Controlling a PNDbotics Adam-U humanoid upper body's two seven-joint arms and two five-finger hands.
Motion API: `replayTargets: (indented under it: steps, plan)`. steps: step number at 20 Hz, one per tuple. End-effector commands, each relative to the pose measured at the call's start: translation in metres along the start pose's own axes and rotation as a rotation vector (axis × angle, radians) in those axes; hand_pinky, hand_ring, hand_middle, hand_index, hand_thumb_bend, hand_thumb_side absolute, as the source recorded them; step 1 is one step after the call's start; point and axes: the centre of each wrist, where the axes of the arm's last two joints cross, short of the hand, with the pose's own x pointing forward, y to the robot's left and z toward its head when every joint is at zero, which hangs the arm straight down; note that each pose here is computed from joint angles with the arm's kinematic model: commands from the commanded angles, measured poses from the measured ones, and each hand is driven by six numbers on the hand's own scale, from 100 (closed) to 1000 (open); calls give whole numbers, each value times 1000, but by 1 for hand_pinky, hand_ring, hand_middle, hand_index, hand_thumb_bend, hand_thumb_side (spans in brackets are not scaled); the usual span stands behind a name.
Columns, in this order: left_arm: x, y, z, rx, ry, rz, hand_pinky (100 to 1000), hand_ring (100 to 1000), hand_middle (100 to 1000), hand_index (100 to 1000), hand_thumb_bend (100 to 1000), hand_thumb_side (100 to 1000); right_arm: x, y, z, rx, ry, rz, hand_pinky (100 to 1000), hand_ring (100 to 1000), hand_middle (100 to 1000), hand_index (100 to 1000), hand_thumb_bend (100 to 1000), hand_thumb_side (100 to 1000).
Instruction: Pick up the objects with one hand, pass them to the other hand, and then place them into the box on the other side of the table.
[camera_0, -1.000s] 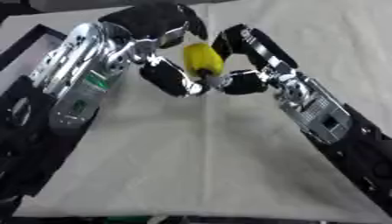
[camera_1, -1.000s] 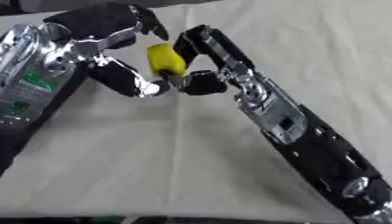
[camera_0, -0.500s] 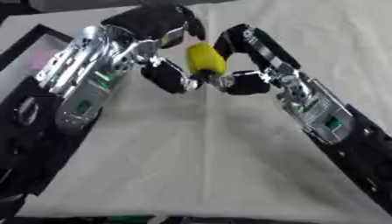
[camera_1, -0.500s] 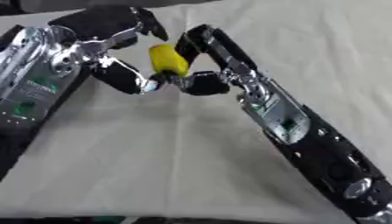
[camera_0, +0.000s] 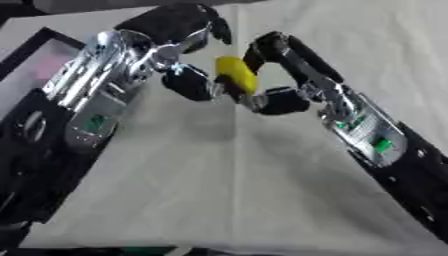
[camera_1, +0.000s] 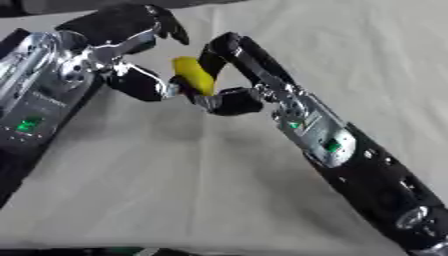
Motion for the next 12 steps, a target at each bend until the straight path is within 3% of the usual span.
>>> replayTargets:
  steps: [1, 7, 12]
  plan:
    - [0, 7, -1, 26, -2, 0, 804, 782, 750, 815, 271, 321, 10, -3, -3, 20, -60, 23, 552, 438, 381, 479, 333, 100]
    - [1, 6, -3, 9, -17, 0, 808, 786, 755, 828, 317, 364, 14, -3, -3, 41, -88, 25, 552, 439, 381, 479, 333, 100]
    - [2, 6, -1, -63, -62, -11, 818, 793, 760, 831, 357, 310, 14, -3, -3, 16, -70, 41, 550, 438, 380, 476, 335, 100]
